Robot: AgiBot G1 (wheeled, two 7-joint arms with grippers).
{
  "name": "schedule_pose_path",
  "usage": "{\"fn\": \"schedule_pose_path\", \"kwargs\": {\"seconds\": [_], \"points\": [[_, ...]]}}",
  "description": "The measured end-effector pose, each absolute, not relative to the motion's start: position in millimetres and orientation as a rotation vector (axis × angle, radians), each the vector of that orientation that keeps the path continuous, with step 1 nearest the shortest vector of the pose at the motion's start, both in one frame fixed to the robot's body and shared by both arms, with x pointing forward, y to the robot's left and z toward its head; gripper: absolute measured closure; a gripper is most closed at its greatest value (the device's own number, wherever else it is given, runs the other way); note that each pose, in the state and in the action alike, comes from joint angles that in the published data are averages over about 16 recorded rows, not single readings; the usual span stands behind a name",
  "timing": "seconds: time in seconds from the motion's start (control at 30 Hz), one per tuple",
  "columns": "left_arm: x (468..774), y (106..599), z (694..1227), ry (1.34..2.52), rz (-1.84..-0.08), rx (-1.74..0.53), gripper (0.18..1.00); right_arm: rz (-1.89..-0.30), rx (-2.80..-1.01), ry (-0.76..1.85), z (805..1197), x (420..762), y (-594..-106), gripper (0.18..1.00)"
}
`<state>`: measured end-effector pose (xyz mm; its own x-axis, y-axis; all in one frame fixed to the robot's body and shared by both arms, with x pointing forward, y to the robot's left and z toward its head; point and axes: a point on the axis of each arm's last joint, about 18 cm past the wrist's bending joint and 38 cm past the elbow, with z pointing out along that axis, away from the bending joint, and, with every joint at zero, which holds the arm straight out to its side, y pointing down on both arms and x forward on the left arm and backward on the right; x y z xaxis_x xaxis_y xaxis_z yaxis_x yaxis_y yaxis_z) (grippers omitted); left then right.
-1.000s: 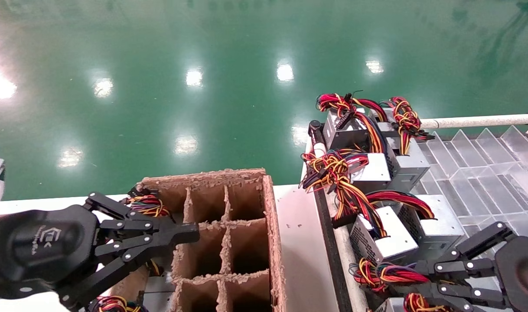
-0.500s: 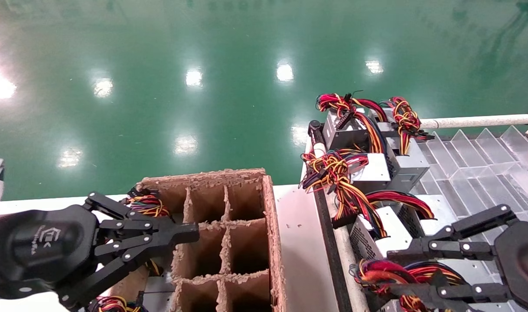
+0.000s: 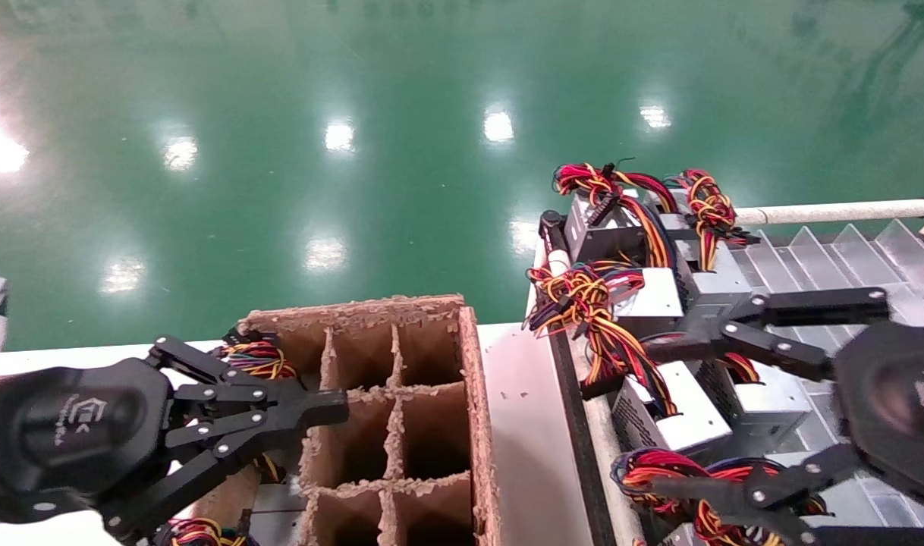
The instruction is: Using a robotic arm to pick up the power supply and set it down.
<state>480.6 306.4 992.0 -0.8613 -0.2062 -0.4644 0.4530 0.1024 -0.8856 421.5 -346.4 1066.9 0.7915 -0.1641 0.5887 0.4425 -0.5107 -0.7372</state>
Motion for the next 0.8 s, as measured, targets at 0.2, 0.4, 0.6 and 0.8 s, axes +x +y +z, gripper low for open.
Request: {"fn": "schedule_pose_path", "kwargs": {"seconds": [0.2, 0.4, 0.6, 0.8], "points": [[481, 306, 992, 1.907, -1.81, 0.24, 0.993, -0.738, -1.956, -0.238, 1065, 428, -338, 0.447], [481, 306, 992, 1.907, -1.81, 0.24, 0.991, -0.711, -1.931, -0.262, 1060, 435, -330, 0.327], [481, 306, 992, 1.907, -1.81, 0.24, 0.98, -0.684, -1.899, -0.282, 1054, 442, -322, 0.24], [481, 306, 992, 1.907, -1.81, 0.24, 0.946, -0.658, -1.861, -0.294, 1047, 449, -315, 0.198]]}}
